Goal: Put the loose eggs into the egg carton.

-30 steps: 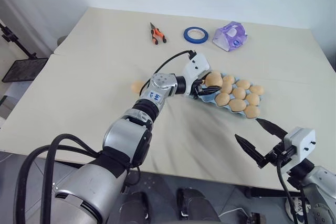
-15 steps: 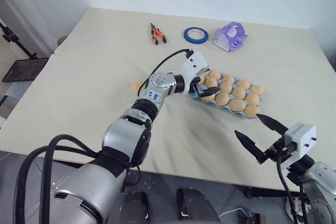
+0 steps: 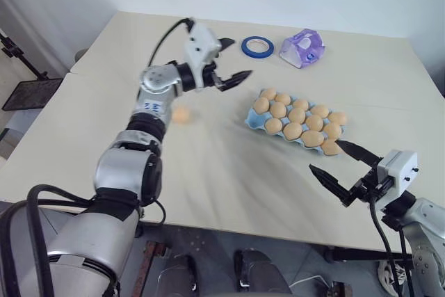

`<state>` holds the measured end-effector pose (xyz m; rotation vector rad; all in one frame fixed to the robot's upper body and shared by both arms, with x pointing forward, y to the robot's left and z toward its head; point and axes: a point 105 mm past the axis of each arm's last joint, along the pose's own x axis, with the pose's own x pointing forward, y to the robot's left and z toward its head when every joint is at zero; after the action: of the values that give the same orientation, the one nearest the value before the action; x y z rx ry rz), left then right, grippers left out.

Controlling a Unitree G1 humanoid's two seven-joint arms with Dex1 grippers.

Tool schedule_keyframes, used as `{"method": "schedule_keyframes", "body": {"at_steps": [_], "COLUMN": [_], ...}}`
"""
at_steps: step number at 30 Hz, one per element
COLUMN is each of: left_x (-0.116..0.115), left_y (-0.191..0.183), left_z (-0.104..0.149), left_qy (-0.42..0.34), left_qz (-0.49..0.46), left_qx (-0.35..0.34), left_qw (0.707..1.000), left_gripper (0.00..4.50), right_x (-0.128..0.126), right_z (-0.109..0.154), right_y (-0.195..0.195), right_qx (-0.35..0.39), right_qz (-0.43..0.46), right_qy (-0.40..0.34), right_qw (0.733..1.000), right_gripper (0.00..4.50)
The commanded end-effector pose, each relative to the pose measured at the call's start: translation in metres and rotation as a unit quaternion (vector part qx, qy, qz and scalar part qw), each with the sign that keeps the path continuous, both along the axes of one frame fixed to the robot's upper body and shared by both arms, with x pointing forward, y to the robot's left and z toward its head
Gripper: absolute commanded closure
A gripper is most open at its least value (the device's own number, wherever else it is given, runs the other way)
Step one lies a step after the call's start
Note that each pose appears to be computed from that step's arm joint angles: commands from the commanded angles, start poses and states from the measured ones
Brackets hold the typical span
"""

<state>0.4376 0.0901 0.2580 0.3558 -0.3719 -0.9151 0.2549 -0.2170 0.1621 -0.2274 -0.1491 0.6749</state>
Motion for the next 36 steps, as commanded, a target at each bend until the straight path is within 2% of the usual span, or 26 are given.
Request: {"method": "schedule_keyframes", "body": {"at_steps": [1,6,9,17,21,25,33,36], "left_x": [-0.003,-0.019,-0.043,-0.111,-0.127,-0.116,-0.047,-0.029], "left_y": [0.046,0.105,0.129,0.173,0.182,0.173,0.123,0.108], "left_z": [-0.001,-0.023,-0.038,-0.068,-0.083,-0.086,-0.091,-0.090], "left_qy": [-0.011,0.001,0.016,0.062,0.090,0.095,0.114,0.120], "left_qz": [0.048,0.119,0.126,0.160,0.169,0.169,0.165,0.154], "left_qx": [-0.033,-0.060,-0.081,-0.109,-0.099,-0.104,-0.113,-0.101], "left_qw": [0.998,0.991,0.989,0.979,0.977,0.975,0.973,0.976], "left_gripper": [0.01,0.01,0.01,0.01,0.01,0.01,0.01,0.01], "right_x": [0.003,0.011,0.014,0.019,0.020,0.022,0.021,0.019], "right_z": [0.008,0.009,0.010,0.012,0.013,0.013,0.012,0.011], "right_y": [-0.002,0.001,0.002,0.002,0.001,0.001,0.003,0.002], "right_qx": [-0.007,-0.012,-0.014,-0.019,-0.021,-0.022,-0.020,-0.021], "right_qz": [0.016,0.040,0.053,0.065,0.068,0.069,0.061,0.056], "right_qy": [-0.008,-0.002,0.001,0.004,0.005,0.006,0.007,0.007], "right_qw": [1.000,0.999,0.998,0.998,0.997,0.997,0.998,0.998], "right_gripper": [0.00,0.00,0.00,0.00,0.00,0.00,0.00,0.00]}}
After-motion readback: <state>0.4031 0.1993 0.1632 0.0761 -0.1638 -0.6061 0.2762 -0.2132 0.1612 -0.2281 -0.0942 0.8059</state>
